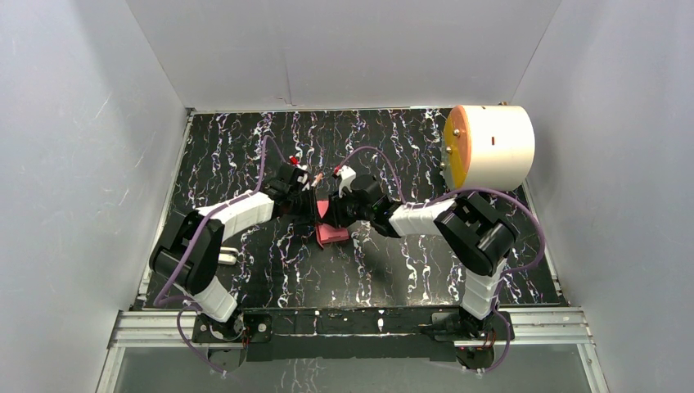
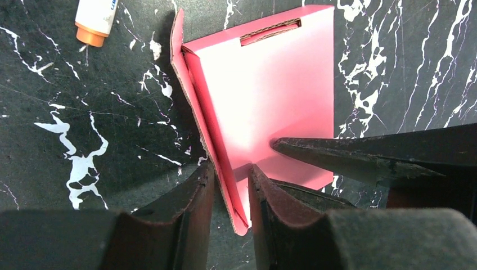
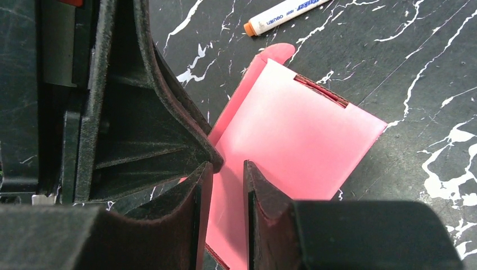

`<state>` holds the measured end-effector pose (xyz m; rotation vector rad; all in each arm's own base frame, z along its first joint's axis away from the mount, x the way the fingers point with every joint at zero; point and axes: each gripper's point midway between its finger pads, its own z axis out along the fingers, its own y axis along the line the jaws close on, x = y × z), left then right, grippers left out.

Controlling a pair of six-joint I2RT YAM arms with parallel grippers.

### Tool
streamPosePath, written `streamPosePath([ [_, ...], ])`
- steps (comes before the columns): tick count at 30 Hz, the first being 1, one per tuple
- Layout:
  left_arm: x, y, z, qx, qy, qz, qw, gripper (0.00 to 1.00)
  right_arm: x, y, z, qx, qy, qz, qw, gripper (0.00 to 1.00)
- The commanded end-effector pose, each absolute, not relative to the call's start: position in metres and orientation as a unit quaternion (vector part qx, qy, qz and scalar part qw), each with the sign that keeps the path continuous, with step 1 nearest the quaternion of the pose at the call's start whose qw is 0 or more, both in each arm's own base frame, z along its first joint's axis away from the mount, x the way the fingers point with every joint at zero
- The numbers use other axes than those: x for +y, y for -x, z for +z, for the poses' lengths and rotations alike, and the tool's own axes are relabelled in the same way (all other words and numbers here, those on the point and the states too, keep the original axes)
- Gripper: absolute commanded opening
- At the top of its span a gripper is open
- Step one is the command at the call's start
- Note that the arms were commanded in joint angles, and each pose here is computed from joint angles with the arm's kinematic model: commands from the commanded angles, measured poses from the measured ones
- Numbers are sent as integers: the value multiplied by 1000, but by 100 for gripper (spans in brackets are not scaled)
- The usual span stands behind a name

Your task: Fold the paper box

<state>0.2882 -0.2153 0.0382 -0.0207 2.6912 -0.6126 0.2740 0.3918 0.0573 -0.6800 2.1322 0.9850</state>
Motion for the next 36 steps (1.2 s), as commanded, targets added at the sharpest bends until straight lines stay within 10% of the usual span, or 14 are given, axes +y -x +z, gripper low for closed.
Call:
streamPosePath([
  [1, -218, -293, 44, 955, -3, -207, 210, 25, 394, -265, 76, 809, 267, 388, 352, 35],
  [21, -210, -290, 24, 965, -15, -171, 200, 18, 346, -294, 59, 879, 143, 315, 328, 55],
  [36, -246, -285, 42, 952, -49, -222, 204, 8, 367, -251, 24, 891, 131, 367, 231, 38],
])
